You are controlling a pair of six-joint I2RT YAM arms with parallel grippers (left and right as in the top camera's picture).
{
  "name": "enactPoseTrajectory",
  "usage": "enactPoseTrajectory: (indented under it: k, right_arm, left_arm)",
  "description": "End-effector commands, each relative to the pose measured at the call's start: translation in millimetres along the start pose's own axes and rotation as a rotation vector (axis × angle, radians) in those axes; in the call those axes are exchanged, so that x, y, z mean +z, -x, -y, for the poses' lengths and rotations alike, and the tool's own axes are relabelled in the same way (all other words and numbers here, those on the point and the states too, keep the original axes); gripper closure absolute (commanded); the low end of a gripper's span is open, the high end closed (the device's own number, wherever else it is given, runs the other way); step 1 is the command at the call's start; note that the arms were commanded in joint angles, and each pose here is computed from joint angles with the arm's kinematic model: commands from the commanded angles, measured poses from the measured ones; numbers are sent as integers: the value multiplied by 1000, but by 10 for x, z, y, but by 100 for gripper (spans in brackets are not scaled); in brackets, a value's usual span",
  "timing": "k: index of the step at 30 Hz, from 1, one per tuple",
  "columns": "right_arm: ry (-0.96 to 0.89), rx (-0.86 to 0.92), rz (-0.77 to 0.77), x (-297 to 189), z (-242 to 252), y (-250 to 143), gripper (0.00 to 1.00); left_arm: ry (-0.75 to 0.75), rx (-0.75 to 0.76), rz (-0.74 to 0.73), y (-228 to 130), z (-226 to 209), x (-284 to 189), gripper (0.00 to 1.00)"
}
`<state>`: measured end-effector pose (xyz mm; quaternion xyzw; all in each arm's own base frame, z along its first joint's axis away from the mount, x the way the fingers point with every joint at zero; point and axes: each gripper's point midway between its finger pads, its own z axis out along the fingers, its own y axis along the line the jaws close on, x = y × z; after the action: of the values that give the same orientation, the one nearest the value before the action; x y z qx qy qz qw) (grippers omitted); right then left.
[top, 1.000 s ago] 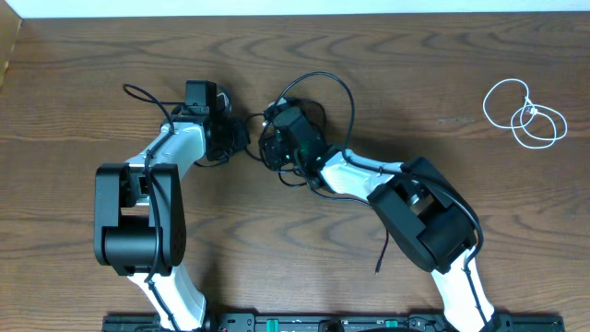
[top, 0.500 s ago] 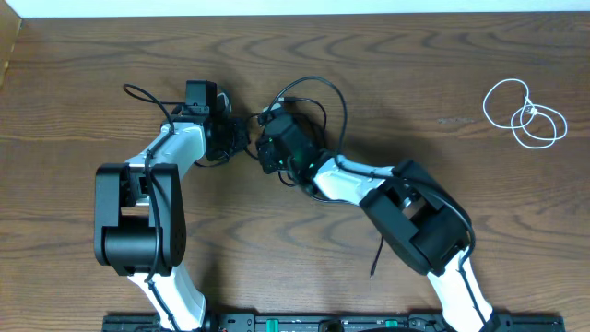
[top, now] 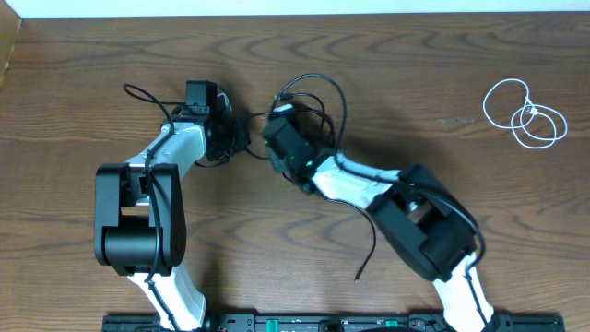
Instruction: Untangle cables
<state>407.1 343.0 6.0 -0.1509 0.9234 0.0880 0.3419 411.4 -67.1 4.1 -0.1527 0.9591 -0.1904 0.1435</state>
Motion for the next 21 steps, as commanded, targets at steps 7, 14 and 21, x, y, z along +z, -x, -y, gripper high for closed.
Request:
enactPoseTrajectory:
  k: [7, 14, 21]
  right_arm:
    - [384, 258, -185, -240, 187, 94, 99]
    - [613, 322, -239, -414, 259, 166, 99]
    - [988, 282, -218, -857, -2, 388, 99]
  left_arm:
    - [0, -19, -23, -69, -40, 30, 90]
    - [0, -19, -22, -68, -40, 30, 90]
    - [-1, -19, -23, -68, -39, 30, 90]
